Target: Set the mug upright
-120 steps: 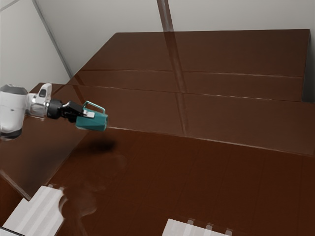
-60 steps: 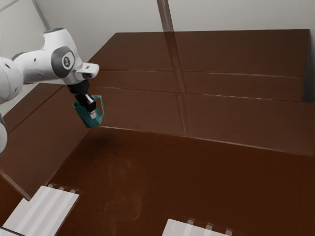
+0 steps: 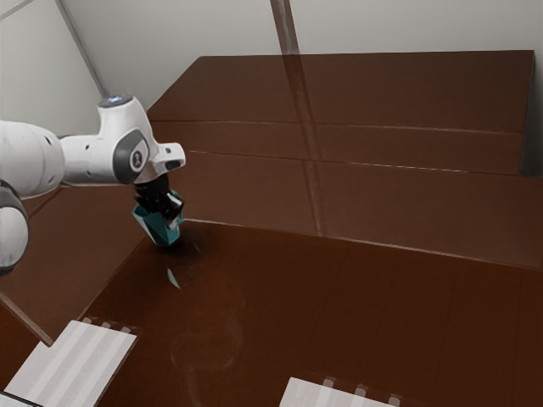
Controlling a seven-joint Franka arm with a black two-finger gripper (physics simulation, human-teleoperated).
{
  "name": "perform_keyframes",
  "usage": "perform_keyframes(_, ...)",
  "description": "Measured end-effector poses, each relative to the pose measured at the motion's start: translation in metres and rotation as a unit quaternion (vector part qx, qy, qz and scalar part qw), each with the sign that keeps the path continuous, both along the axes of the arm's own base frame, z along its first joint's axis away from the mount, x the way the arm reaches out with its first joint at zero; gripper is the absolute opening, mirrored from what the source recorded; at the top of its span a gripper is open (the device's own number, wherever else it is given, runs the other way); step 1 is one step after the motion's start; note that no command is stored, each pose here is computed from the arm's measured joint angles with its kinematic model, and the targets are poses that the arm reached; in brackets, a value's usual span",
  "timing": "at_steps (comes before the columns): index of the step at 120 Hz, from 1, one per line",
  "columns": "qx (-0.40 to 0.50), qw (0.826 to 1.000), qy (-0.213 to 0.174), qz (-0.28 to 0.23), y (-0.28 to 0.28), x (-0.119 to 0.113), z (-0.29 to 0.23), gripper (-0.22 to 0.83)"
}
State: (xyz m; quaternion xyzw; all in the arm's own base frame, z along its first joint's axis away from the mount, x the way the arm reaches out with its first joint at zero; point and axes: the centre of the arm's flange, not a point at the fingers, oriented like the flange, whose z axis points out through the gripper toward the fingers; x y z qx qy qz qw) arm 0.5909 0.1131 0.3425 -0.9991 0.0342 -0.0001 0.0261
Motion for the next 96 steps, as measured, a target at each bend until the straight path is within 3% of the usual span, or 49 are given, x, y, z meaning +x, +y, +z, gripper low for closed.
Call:
perform_keyframes(24,-0.003,1.0,-0.017,0.023,-0.026,0.005,0.017,-0.16)
perform_keyframes(68,-0.028,0.999,0.009,0.046,-0.093,0.007,-0.005,-0.16)
perform_keyframes(96,-0.039,0.997,0.015,0.068,-0.097,0.007,-0.013,0.3)
